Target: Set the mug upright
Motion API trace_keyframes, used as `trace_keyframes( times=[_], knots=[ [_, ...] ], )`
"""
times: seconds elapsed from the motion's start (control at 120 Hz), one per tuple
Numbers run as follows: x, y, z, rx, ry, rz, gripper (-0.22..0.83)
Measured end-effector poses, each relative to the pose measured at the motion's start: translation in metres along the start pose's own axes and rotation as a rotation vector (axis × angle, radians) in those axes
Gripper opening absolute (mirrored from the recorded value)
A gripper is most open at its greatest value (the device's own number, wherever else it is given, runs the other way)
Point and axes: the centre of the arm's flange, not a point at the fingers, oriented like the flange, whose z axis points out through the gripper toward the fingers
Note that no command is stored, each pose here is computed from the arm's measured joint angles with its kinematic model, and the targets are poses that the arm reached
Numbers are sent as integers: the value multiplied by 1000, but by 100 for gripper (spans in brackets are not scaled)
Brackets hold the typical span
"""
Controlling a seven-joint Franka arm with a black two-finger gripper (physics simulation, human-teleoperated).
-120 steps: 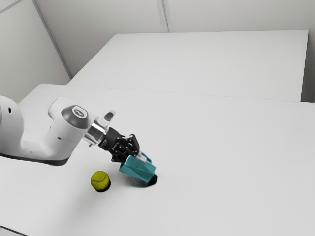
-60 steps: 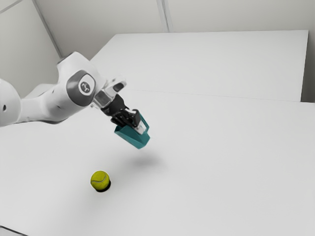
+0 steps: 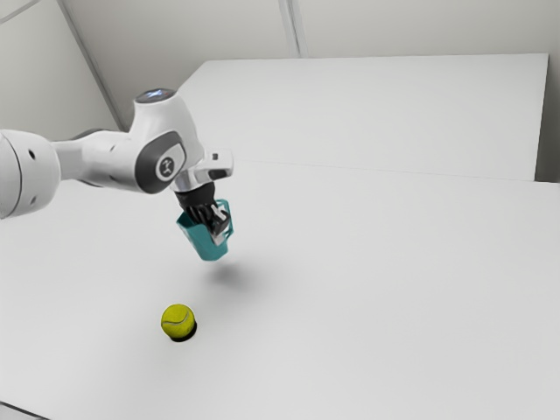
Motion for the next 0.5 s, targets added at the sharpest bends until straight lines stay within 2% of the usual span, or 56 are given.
trace_keyframes(
  times=[0.5],
  knots=[
    [5,-21,35,10,-61,-6,-16]
  ],
)
